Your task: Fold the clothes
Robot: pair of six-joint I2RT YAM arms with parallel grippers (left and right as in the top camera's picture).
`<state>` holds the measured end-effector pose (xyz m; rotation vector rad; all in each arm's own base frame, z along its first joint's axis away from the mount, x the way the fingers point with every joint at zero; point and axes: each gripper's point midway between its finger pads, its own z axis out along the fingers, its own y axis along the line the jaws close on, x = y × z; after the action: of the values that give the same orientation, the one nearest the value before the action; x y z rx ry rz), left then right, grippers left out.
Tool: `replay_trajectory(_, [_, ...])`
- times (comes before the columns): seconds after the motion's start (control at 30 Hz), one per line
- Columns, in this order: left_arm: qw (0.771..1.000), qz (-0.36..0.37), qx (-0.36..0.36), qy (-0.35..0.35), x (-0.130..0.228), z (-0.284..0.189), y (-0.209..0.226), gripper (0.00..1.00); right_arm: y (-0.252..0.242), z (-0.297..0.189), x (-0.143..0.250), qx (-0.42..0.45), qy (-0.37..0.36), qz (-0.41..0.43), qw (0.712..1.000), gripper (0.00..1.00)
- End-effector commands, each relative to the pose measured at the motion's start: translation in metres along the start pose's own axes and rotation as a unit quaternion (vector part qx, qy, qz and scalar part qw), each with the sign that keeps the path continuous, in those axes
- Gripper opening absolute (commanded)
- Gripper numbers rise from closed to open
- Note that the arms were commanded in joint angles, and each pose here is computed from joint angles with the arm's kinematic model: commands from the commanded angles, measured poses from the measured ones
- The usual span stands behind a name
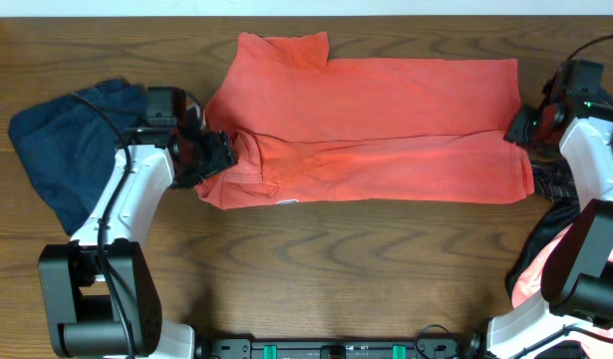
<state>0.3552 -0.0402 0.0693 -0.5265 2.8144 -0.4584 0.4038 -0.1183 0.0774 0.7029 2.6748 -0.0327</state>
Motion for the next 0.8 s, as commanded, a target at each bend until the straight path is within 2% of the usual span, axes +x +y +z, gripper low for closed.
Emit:
replay_trajectory(0.0, [0.997,-0.002,-0.073,-0.008,0.002,0.004,0.029,0.71,-0.011,0.005,0.017,0.026,0.022,-0.005,0.999,0.45])
replay_trajectory(0.1, [0.997,-0.003,-0.08,-0.008,0.008,0.013,0.037,0.71,-0.016,0.018,0.041,0.031,0.046,-0.009,0.998,0.4])
replay_trajectory(0.3, [0.997,-0.001,-0.076,-0.018,0.018,0.032,0.047,0.71,-0.025,0.042,0.078,0.036,0.068,-0.009,0.997,0.39])
replay_trajectory(0.33, [0.997,-0.001,-0.076,-0.019,0.021,0.036,0.049,0.65,-0.026,0.045,0.082,0.037,0.07,-0.009,0.997,0.38])
replay_trajectory(0.4, [0.997,0.0,-0.076,-0.019,0.027,0.042,0.054,0.45,-0.029,0.049,0.09,0.039,0.075,-0.008,0.996,0.38])
replay_trajectory(0.43, [0.997,0.0,-0.076,-0.019,0.03,0.045,0.056,0.4,-0.03,0.05,0.093,0.04,0.078,-0.007,0.996,0.38])
replay_trajectory(0.53, [0.997,-0.002,-0.08,-0.01,0.04,0.05,0.062,0.38,-0.032,0.05,0.102,0.043,0.093,-0.007,0.995,0.34])
replay_trajectory(0.67, [0.996,-0.006,-0.092,0.013,0.055,0.052,0.07,0.27,-0.037,0.047,0.112,0.053,0.113,-0.005,0.992,0.31])
replay_trajectory(0.77, [0.994,-0.009,-0.101,0.033,0.067,0.052,0.075,0.24,-0.046,0.045,0.117,0.073,0.125,-0.001,0.989,0.28])
